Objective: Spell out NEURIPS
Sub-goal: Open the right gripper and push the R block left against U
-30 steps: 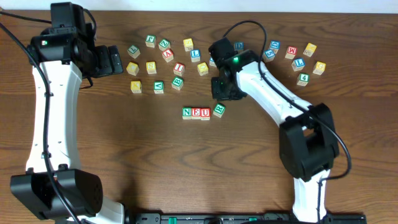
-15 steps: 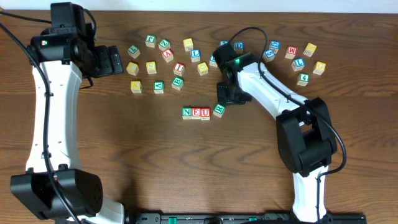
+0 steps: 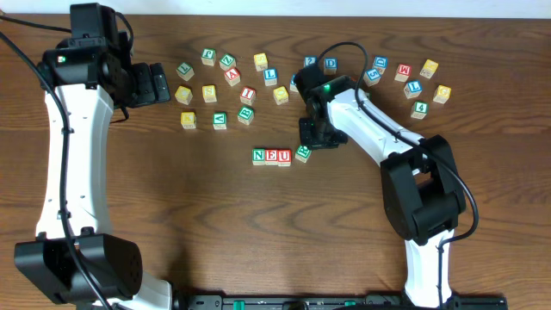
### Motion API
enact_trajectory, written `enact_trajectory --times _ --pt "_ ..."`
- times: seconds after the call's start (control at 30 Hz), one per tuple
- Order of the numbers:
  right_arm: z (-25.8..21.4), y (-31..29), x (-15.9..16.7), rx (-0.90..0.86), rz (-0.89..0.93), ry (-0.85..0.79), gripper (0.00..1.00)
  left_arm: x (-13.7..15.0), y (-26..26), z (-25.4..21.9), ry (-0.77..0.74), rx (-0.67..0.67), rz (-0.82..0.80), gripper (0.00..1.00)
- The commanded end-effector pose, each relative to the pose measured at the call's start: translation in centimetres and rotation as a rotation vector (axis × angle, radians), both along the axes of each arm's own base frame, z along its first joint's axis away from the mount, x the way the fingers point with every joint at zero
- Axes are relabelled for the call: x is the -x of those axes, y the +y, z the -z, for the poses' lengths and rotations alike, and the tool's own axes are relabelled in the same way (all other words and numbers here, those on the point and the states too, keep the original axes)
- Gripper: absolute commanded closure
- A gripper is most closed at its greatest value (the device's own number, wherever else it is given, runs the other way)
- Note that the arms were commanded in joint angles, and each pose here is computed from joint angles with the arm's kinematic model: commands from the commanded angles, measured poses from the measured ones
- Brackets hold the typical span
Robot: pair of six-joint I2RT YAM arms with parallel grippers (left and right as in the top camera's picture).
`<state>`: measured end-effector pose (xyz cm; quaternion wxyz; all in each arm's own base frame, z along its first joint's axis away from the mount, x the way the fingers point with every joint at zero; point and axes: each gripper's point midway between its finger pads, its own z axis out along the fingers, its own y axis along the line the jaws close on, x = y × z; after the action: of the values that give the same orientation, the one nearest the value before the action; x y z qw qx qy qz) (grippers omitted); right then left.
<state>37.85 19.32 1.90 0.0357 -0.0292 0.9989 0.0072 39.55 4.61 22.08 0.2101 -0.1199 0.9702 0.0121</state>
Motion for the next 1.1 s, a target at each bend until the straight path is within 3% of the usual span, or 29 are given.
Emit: enact_trajectory --times 0.0,1.07 --pt "0.5 0.2 0.2 0.004 -0.024 0.009 0.76 0.1 0.4 -0.7 -0.014 -0.018 0.003 0.00" --pt "0.5 -0.4 3.5 0.063 -0.088 0.123 0.76 0.1 0.4 -0.7 -0.014 -0.018 0.003 0.00"
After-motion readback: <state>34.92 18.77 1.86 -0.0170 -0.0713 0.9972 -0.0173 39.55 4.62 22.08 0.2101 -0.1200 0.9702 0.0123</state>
